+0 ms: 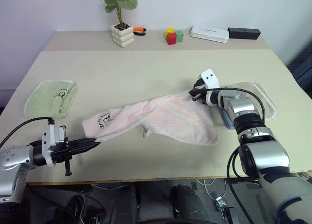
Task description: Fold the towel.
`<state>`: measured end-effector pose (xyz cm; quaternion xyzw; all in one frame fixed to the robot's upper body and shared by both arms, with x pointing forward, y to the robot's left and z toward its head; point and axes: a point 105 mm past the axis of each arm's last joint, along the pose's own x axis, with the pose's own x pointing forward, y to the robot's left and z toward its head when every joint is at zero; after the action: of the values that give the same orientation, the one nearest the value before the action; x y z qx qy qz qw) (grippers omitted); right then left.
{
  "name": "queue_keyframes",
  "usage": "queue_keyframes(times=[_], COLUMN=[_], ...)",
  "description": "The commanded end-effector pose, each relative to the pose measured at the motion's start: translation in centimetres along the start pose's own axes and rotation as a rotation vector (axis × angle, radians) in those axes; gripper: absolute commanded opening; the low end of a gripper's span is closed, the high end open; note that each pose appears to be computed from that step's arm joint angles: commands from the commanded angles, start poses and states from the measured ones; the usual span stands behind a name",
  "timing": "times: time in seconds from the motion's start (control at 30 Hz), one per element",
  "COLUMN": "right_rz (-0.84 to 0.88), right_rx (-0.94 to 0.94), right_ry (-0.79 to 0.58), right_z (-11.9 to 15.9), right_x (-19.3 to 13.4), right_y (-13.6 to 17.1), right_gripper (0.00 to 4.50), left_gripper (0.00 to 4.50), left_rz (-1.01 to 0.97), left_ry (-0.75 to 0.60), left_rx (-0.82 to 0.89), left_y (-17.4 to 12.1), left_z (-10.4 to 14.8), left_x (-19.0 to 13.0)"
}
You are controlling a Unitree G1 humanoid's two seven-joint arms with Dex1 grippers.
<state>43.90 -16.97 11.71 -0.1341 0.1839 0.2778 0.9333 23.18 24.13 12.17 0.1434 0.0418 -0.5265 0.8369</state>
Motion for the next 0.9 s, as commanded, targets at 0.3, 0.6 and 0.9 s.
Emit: queue_keyframes(times=[0.3,0.6,0.9], right_rz=[0.079,0.112,-0.154], right_rx=[-0.038,-0.05,-0.152], right_ry=[-0.191,-0.336,-0.326], right_z=[4.0,7.6,9.3], right_x=[-6.4,-6.3,-3.4], right_y=[-0.4,1.6,-2.4], right_gripper=[0.03,0.03,0.03], left_gripper=[0.0,0.0,0.0], left_rz=[0.272,0.494,0.735], left_ry=[-0.068,-0.202,-0.177], left_rx=[-0.051,0.022,0.122], left_y=[5.6,12.5,19.4], left_z=[0.7,4.1,7.1], left_x=[-1.6,0.5,2.2])
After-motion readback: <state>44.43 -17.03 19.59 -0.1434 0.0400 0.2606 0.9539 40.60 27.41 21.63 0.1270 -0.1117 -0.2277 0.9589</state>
